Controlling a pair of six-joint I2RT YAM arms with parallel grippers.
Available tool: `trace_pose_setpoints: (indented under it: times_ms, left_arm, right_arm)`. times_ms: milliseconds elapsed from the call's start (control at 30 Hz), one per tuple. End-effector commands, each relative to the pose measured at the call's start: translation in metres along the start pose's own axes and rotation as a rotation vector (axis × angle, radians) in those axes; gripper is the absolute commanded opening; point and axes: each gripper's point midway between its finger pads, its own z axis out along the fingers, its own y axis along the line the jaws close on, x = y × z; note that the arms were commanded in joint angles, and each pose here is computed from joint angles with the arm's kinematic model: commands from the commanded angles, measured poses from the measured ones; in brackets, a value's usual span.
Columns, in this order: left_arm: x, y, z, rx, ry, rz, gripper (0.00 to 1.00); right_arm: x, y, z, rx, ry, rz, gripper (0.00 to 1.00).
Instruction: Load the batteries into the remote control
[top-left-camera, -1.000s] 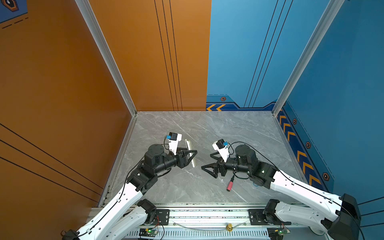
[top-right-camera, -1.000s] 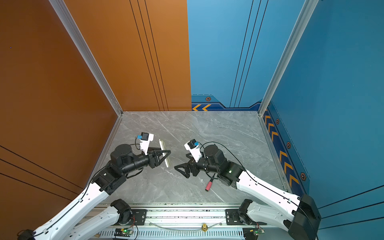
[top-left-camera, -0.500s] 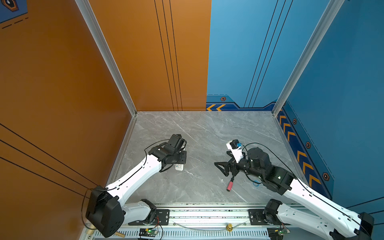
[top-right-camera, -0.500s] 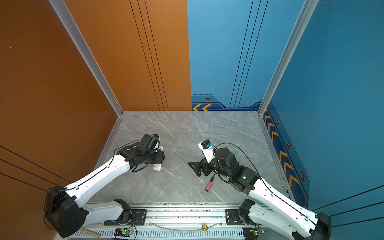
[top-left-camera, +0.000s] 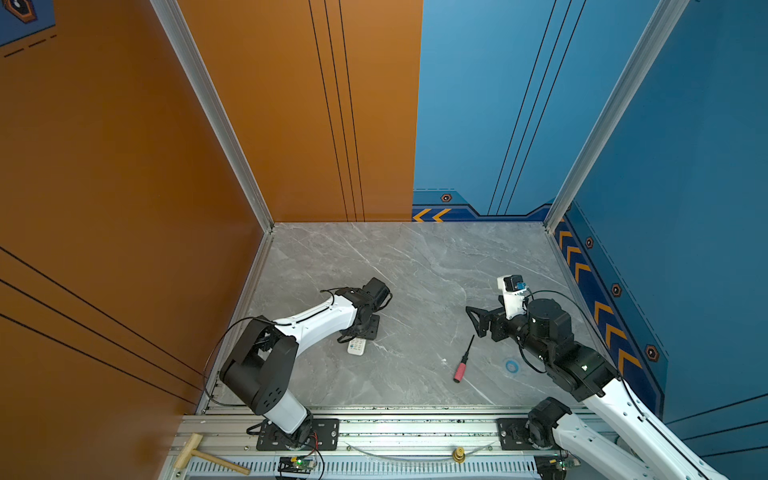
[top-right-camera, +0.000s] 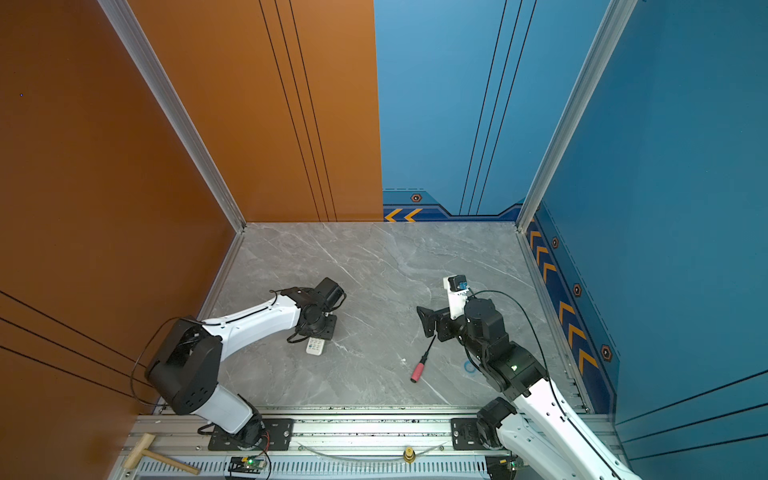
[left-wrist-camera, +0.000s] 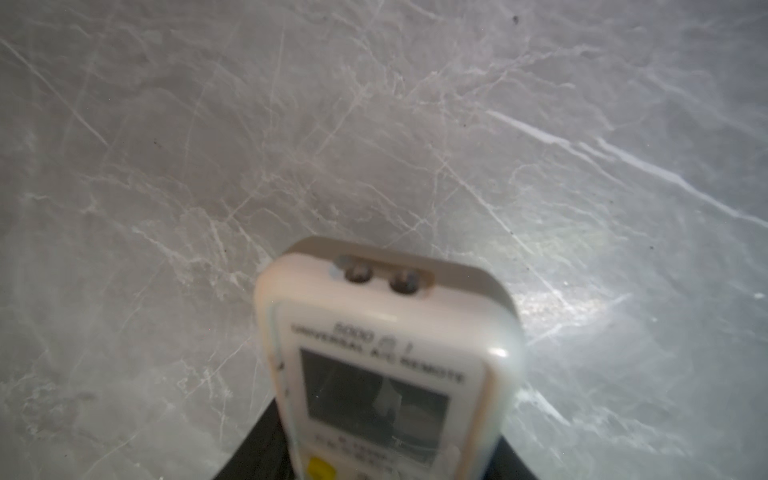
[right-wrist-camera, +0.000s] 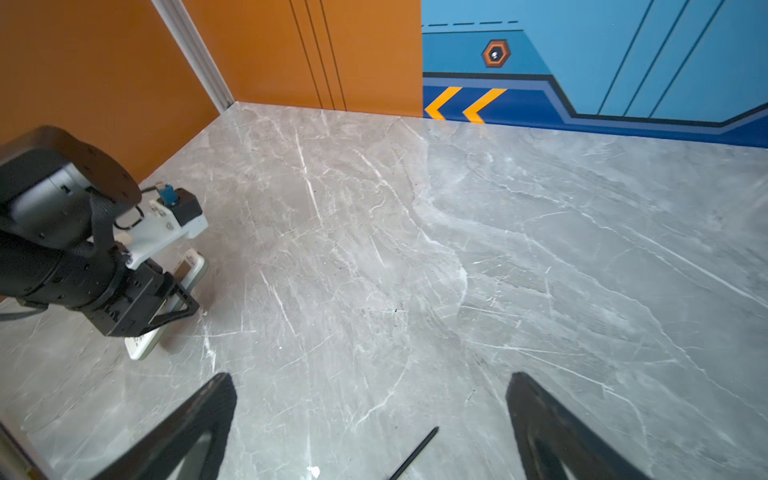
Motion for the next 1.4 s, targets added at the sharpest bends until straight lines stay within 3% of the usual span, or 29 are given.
trace_pose_setpoints:
  times_ms: [0,233,467,567,700,933,1133,1233,1300,1367]
  left_arm:
    - [-0.007,-0.003,0.009,-0.013,-0.006,-0.02,0.05]
    - [-0.002,-0.01,0.03,-0.01,0.017,-0.033,0.15]
    - [0.0,-0.011,0.028,0.032,-0.017,-0.057,0.7]
    - [-0.001,-0.01,0.022,0.042,-0.039,-0.06,0.79]
    - [-0.005,-0.009,0.007,0.066,-0.08,-0.07,0.99]
    - [-0.011,0.021,-0.034,0.044,-0.229,-0.103,0.98]
    - [-0.016,0.094,-0.068,-0.111,-0.381,-0.203,0.98]
    - [-0.017,0.141,-0.077,-0.292,-0.495,-0.321,0.98]
    - [-0.022,0.144,-0.08,-0.322,-0.568,-0.242,0.98]
    - [-0.023,0.154,-0.083,-0.369,-0.631,-0.242,0.98]
  right_arm:
    - [0.003,-0.016,-0.003,0.065,-0.001,0.025,1.0]
    - [-0.001,-0.033,-0.009,0.119,-0.031,0.049,1.0]
    - [0.0,-0.045,-0.013,0.159,-0.037,0.064,1.0]
    - [0.0,-0.05,-0.014,0.171,-0.037,0.068,1.0]
    - [0.005,-0.058,-0.013,0.194,-0.027,0.081,1.0]
    - [0.028,-0.085,-0.011,0.307,-0.016,0.091,1.0]
    - [0.049,-0.122,-0.009,0.439,-0.057,0.107,1.0]
    - [0.062,-0.145,-0.009,0.529,-0.083,0.142,1.0]
    - [0.068,-0.157,-0.011,0.587,-0.112,0.154,1.0]
    - [0.07,-0.159,-0.008,0.582,-0.134,0.119,1.0]
